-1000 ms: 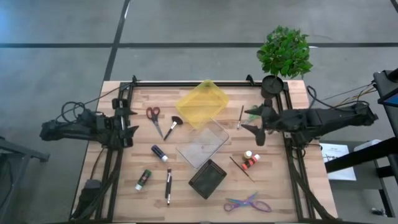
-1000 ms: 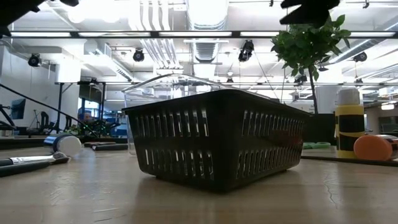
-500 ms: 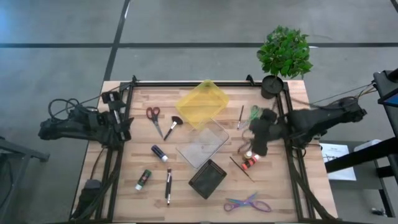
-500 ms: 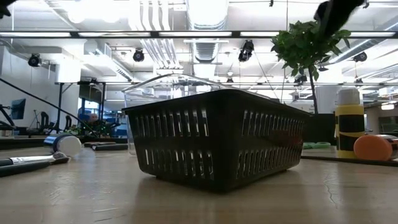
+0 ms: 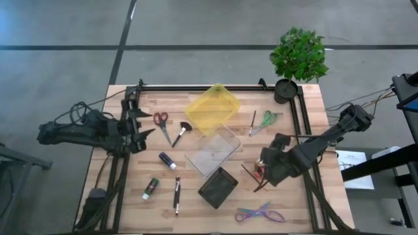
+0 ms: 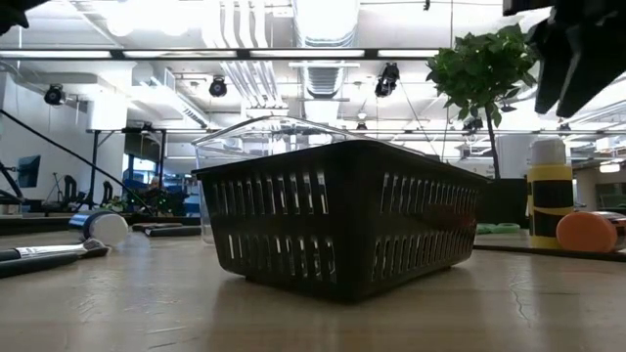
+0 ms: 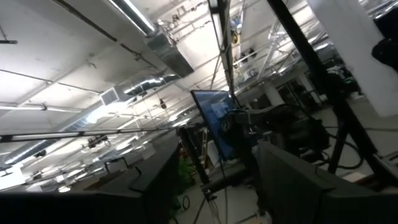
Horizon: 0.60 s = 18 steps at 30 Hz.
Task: Pick & Place Paint Supplies
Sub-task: Put the yellow paint bottle into the black bin
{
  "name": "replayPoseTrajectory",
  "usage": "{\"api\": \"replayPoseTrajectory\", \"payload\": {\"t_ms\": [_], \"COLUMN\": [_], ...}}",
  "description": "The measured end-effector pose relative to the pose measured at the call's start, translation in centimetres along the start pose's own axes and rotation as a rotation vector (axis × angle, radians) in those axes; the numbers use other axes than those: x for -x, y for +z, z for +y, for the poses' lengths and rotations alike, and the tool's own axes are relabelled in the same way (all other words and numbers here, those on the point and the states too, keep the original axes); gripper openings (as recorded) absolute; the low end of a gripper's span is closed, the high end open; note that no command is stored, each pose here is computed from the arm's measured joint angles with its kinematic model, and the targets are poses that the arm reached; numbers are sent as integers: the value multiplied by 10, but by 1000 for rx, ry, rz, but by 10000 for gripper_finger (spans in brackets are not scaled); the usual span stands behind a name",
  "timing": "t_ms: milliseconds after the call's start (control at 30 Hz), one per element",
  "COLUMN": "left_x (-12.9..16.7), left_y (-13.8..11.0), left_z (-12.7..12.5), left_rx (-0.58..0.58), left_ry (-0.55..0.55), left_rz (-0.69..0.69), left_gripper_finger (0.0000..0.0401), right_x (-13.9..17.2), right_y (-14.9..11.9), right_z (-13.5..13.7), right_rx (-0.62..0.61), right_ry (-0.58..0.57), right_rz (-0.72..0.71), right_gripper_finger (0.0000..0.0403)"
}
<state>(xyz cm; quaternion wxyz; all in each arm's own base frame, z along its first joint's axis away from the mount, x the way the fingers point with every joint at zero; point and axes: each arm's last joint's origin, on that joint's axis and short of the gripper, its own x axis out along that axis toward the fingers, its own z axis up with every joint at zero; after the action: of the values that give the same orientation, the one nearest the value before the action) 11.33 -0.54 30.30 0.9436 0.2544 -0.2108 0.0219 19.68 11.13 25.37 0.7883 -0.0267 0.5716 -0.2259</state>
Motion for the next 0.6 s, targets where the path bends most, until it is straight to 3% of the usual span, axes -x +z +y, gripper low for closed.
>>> {"api": "replayPoseTrajectory", "payload": {"t_ms": [133,333,600], "left_x": [0,1,1], "left_y": [0,0,-1], "left_z": [-3,-8,-8], "left_rx": [84,149,171], "left_ry": [-79,-217,-228], "left_rz": [-26,-62,-52], "left_gripper_finger": [221,221,221], "right_x": [8,19,7], "right_y": [6,14,22], "right_z": [0,-1,-15], "right_rx": [-21,-95,-101], "right_ry": [37,178,299], "right_rz": [-32,-136,23], "right_gripper_finger": [292,292,292]}}
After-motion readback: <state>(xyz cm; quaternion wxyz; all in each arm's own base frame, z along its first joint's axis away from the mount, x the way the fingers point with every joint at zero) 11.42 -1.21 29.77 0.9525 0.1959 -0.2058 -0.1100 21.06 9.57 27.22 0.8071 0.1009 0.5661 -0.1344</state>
